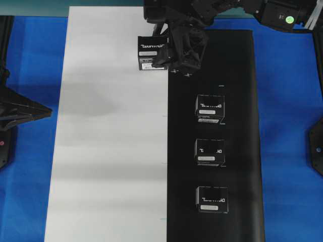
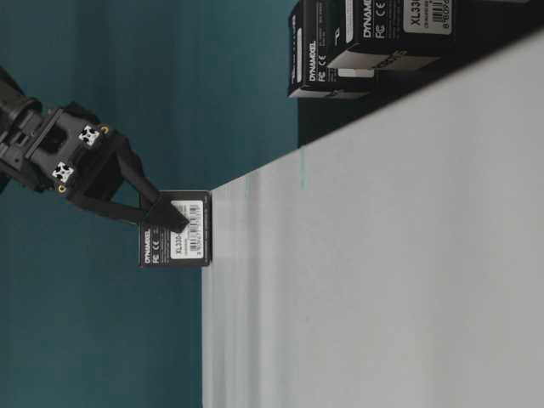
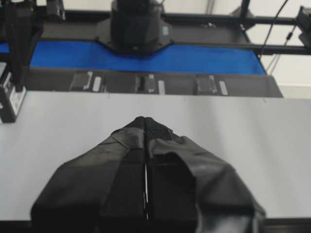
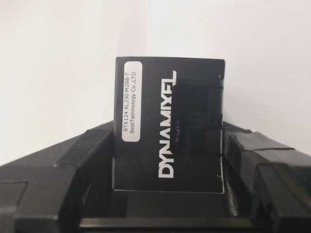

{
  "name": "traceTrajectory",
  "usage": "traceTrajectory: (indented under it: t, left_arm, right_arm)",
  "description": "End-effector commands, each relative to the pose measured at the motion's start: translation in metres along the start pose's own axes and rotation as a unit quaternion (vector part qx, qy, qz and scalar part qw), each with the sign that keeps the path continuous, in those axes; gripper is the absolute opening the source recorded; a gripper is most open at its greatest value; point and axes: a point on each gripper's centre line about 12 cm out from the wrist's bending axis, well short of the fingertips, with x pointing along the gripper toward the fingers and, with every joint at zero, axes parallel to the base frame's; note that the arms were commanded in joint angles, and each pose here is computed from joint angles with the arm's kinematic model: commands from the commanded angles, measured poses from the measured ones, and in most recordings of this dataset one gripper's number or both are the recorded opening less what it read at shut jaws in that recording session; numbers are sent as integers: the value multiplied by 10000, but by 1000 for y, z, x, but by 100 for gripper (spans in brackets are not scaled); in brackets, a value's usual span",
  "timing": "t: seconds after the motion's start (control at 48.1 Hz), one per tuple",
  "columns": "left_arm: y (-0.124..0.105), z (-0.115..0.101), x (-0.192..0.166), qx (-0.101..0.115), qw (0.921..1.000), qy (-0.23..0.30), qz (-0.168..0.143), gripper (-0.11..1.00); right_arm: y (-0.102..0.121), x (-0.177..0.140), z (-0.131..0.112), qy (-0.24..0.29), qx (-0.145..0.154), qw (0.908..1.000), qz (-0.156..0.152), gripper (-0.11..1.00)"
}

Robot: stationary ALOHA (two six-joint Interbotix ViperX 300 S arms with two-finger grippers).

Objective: Place the box from the black base onto the white base.
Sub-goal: 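Lower the box onto the white base near its right edge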

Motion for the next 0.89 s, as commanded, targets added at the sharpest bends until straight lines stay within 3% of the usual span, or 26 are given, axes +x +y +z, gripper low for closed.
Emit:
traceTrajectory:
  t: [0.0,0.166,0.312,0.874]
  left_arm:
    - [0,4,0,16,10000,-54,-7,-6]
    - [0,0,1,15,10000,31,3,-6]
    - [0,-2,0,16,10000,61,-3,-6]
    - [0,0,-4,15,10000,-15,3,-6]
  right_arm:
    - [3,5,3,-16,-32,10000,10,62]
    - [3,6,2,-19,153,9999,4,84]
    - [4,6,4,-164,142,9997,-107,99]
    - [0,-16,15,-466,125,9984,-286,99]
